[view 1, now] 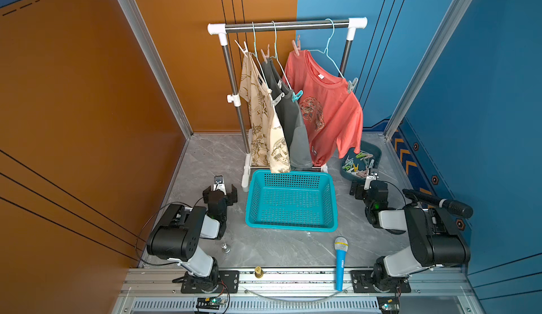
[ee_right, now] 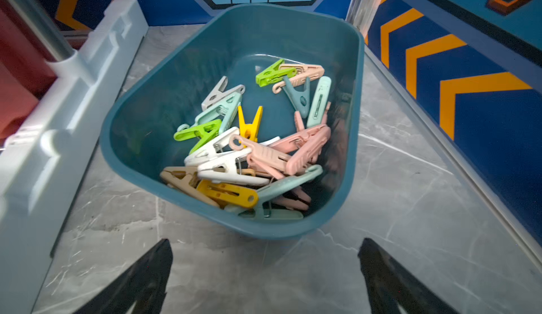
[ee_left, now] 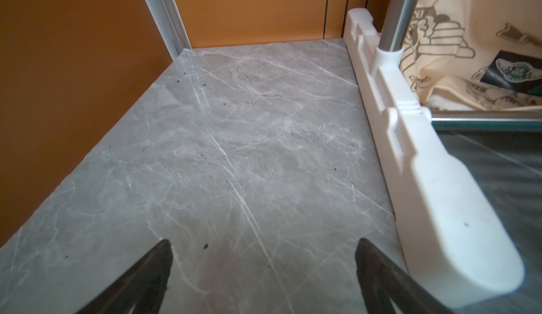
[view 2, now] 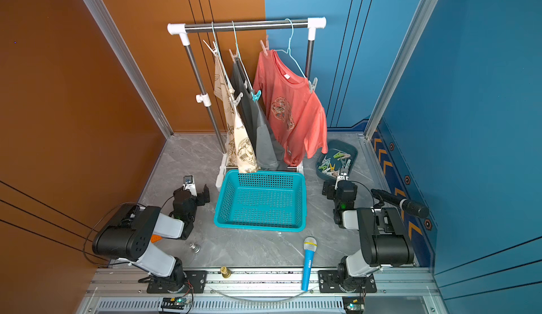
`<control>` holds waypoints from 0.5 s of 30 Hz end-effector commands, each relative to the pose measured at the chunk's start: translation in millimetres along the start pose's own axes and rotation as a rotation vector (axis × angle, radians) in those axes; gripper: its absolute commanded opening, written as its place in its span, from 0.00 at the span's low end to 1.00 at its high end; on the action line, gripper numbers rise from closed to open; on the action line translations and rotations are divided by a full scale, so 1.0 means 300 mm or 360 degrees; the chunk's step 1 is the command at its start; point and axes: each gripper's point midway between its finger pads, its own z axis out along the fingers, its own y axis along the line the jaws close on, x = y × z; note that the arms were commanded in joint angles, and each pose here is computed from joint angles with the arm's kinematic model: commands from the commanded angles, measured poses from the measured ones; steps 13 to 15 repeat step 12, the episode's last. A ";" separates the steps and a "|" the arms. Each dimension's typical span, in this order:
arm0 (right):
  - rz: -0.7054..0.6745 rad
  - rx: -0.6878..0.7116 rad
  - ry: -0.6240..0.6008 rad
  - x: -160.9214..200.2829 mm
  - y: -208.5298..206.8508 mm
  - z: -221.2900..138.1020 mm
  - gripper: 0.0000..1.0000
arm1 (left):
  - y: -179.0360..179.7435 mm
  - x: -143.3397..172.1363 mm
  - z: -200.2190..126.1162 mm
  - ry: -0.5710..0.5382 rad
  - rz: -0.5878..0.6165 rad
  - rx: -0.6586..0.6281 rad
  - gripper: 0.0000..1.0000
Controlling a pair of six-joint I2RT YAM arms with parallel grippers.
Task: Use clothespins to secure the t-shirt on both sides of the hanger
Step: Reset both arms
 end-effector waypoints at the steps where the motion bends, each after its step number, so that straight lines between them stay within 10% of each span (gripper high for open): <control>1: 0.0012 -0.0070 -0.0108 -0.070 0.033 0.002 1.00 | 0.024 -0.072 0.033 -0.0034 -0.0031 -0.0068 0.97; 15: 0.0013 -0.0073 -0.0113 -0.070 0.034 0.002 1.00 | 0.039 -0.072 0.058 0.0014 -0.0036 -0.0128 0.97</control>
